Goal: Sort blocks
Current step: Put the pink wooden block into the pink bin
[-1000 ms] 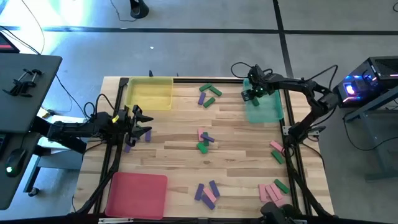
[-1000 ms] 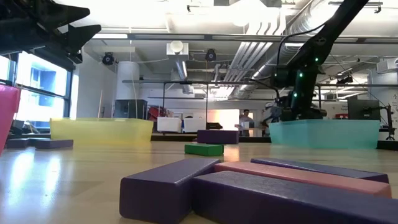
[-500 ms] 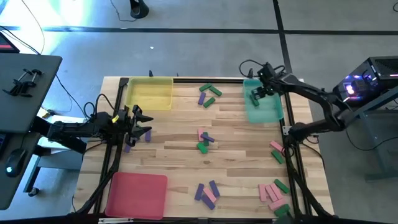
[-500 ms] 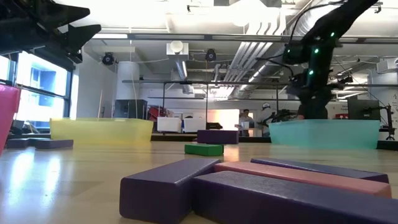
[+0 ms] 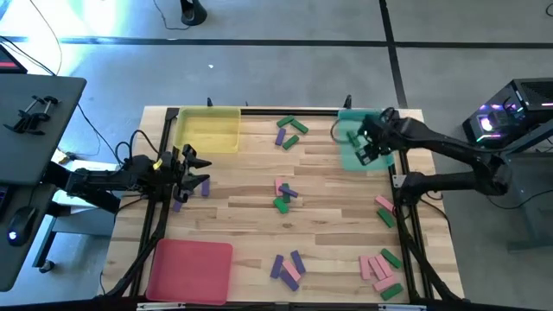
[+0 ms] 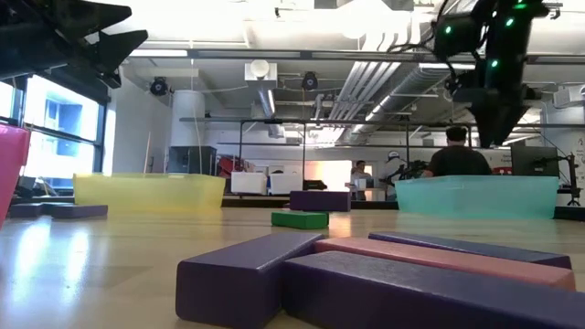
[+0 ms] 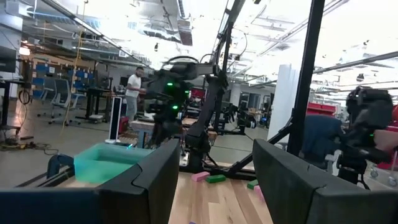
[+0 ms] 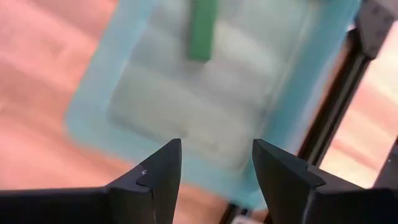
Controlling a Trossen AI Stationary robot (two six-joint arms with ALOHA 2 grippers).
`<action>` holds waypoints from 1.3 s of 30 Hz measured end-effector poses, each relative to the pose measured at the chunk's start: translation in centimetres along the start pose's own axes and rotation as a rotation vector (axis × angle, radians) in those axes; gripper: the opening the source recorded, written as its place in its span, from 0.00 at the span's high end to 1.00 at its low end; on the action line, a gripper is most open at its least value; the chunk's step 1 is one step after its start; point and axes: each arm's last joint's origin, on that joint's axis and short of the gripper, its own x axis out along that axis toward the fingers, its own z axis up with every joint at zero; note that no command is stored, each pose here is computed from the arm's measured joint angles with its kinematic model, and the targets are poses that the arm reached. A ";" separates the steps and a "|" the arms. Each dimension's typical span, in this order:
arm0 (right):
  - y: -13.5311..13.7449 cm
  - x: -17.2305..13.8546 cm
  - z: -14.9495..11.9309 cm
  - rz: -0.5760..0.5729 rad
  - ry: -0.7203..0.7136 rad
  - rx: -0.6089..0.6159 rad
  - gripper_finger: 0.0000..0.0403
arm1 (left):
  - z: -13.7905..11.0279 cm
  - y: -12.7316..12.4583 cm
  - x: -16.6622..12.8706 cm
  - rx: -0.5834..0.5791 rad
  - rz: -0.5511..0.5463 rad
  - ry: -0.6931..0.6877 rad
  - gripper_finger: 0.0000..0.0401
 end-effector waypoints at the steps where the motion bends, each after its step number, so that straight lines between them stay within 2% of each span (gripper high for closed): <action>1: 0.5 -0.3 -0.5 0.022 0.010 -0.007 0.55 | 0.0 0.0 0.0 0.000 0.000 0.000 0.52; 14: 6.9 -3.1 -7.0 0.255 0.117 -0.098 0.55 | 0.0 0.0 0.0 0.000 0.000 0.001 0.52; 21: 9.1 -4.1 -10.5 0.353 0.276 -0.183 0.55 | 0.0 0.0 0.0 0.000 0.000 0.001 0.52; 29: 11.3 -3.0 -12.5 0.275 0.458 -0.199 0.55 | 0.0 0.0 0.0 0.000 0.000 0.001 0.52; 39: 13.5 -0.3 -12.8 0.128 0.541 -0.339 0.55 | 0.0 0.0 0.0 0.000 0.000 0.002 0.52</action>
